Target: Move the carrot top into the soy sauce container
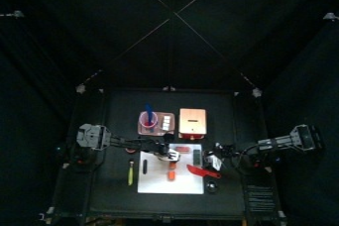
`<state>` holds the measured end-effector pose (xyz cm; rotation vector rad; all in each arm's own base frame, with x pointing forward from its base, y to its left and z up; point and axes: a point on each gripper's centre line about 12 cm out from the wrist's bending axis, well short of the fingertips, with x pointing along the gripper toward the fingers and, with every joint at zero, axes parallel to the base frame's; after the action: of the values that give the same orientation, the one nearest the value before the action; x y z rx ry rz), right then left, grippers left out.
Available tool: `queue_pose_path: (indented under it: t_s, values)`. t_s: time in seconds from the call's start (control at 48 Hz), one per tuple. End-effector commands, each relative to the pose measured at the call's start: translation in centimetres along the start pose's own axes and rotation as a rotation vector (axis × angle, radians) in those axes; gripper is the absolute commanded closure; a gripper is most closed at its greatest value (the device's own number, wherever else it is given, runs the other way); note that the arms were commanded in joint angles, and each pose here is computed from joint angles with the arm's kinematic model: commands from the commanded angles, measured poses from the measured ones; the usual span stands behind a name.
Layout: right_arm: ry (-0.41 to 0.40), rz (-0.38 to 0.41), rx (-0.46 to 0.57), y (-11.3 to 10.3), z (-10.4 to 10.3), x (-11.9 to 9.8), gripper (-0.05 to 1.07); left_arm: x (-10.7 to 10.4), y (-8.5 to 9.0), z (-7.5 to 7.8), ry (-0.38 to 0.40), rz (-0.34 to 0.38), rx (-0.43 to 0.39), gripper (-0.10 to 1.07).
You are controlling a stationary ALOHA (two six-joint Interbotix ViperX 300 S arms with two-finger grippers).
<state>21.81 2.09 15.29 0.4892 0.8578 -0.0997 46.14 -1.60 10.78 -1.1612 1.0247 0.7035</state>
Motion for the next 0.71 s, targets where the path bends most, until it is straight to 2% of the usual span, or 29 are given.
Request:
queue_pose_path:
  t_s: [0.0,0.208,0.375,0.521,0.688]
  values:
    - [-0.016,0.008,0.001,0.2,0.3,-0.1,-0.02,-0.7,-1.3,0.3,-0.008,-0.038,-0.002,0.09]
    - [-0.009,0.006,0.002,0.1,0.0,-0.1,-0.02,0.1,-1.5,0.4,-0.003,-0.017,0.0,0.25]
    - [-0.009,0.005,0.002,0.1,0.0,-0.1,-0.02,-0.2,-1.5,0.3,0.0,-0.01,0.002,0.39]
    - [-0.006,0.004,0.002,0.0,-0.1,0.0,-0.02,-1.3,-2.2,0.2,-0.02,-0.041,0.04,0.43]
    - [-0.002,0.003,0.01,-0.1,-0.3,0.0,-0.02,-4.0,-3.7,0.1,-0.089,-0.106,0.148,0.43]
